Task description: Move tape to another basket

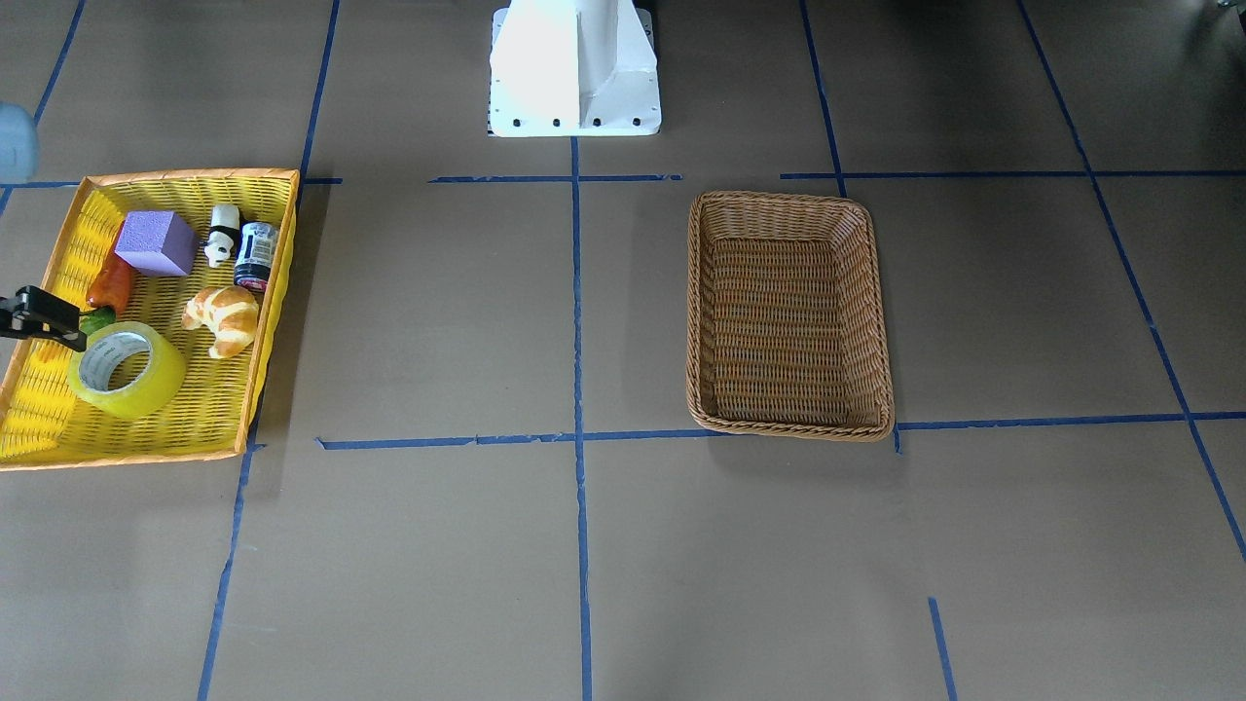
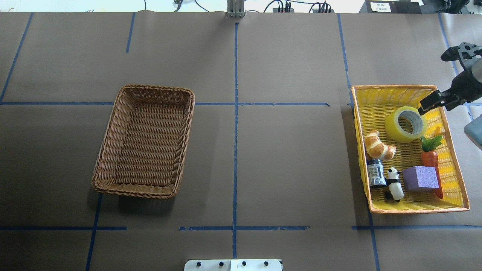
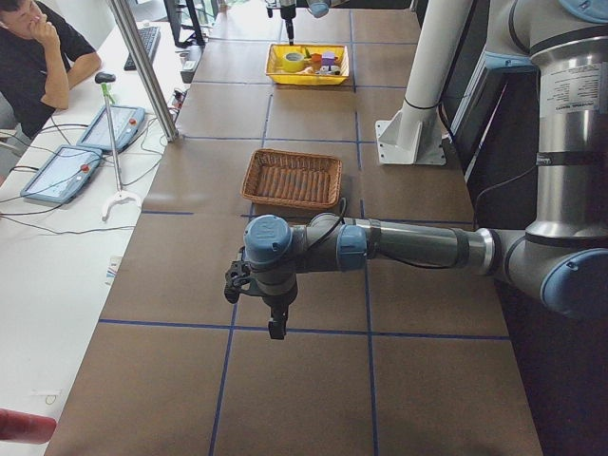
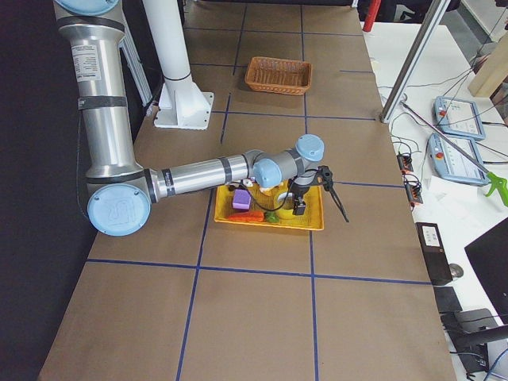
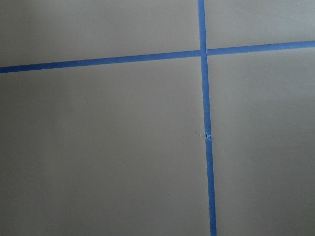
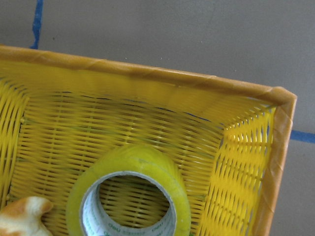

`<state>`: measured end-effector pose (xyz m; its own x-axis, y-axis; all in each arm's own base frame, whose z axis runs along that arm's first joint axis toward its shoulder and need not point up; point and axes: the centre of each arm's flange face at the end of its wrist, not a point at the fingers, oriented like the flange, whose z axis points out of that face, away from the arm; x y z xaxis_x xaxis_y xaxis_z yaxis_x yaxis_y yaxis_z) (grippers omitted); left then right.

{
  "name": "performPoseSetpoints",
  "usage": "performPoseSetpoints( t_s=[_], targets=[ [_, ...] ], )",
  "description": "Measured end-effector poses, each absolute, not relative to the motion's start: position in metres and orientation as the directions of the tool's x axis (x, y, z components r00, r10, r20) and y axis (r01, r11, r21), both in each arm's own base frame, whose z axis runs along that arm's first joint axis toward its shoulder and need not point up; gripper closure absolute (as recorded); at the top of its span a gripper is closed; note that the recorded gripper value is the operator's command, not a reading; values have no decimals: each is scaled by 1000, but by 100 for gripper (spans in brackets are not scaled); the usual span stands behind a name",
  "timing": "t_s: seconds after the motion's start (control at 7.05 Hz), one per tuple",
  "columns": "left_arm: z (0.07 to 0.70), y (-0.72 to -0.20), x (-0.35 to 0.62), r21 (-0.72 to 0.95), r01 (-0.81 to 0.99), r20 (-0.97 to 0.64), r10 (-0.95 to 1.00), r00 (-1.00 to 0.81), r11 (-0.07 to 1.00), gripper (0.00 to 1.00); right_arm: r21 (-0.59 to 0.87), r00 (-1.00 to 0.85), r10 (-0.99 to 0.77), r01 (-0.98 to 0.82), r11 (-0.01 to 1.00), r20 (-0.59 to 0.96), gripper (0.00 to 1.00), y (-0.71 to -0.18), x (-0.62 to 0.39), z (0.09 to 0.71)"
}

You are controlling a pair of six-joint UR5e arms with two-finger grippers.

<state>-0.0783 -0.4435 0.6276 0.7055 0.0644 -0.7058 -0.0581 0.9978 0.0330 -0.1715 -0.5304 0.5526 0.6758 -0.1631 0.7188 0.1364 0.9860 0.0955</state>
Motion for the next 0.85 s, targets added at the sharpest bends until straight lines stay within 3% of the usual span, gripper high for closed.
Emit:
performPoseSetpoints(
  t_s=[0.43, 0.85],
  targets=[
    [621, -444, -77, 45, -56, -715, 71, 695, 997, 0, 68, 681, -140, 131, 989, 719, 25, -535, -188, 570],
    [618, -444, -75, 49, -52, -733, 71, 677, 997, 0, 55, 687, -144, 150, 987, 712, 25, -532, -199, 579]
  ],
)
